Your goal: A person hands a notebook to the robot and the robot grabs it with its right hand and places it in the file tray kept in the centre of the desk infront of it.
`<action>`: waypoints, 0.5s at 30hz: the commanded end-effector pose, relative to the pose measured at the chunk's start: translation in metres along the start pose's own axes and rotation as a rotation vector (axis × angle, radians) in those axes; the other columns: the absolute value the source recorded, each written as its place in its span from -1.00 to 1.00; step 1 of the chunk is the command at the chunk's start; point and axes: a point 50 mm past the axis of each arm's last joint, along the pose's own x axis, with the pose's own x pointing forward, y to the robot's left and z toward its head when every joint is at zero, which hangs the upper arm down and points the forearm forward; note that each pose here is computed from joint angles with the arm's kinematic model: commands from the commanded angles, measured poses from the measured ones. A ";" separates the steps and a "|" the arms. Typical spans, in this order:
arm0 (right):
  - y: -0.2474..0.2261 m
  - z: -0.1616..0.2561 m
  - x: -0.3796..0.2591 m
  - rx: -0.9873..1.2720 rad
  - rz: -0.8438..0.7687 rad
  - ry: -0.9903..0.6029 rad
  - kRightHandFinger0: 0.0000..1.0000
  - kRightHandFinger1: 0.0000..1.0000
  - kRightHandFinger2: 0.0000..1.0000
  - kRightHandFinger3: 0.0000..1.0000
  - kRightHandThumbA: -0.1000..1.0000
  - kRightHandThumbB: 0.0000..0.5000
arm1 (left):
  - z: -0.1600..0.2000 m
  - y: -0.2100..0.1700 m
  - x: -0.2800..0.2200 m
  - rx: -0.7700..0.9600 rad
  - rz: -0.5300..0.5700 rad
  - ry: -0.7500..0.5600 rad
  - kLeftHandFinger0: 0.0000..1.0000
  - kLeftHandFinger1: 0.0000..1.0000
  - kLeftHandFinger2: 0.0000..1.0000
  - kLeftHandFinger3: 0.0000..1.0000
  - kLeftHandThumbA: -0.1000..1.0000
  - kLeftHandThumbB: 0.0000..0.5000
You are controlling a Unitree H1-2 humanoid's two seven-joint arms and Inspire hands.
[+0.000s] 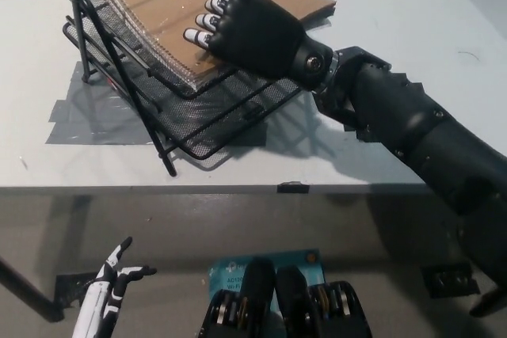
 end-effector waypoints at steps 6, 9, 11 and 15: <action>-0.035 -0.032 0.065 -0.071 -0.182 0.024 -1.00 -1.00 -0.88 -0.64 0.60 -1.00 | 0.011 0.004 0.004 0.032 -0.033 -0.075 0.71 0.51 0.22 0.89 1.00 0.15; -0.036 -0.034 0.071 -0.056 -0.189 0.038 -1.00 -1.00 -0.88 -0.66 0.56 -1.00 | 0.012 0.004 0.005 0.038 -0.036 -0.080 0.75 0.53 0.24 0.88 1.00 0.16; -0.037 -0.034 0.076 -0.057 -0.192 0.055 -1.00 -1.00 -0.89 -0.45 0.61 -1.00 | 0.012 0.003 0.006 0.034 -0.038 -0.080 0.81 0.59 0.25 0.83 1.00 0.19; -0.034 -0.029 0.082 -0.055 -0.209 0.076 -1.00 -1.00 -1.00 -0.81 0.62 -1.00 | 0.013 0.002 0.005 0.041 -0.043 -0.083 0.89 0.61 0.26 0.84 1.00 0.15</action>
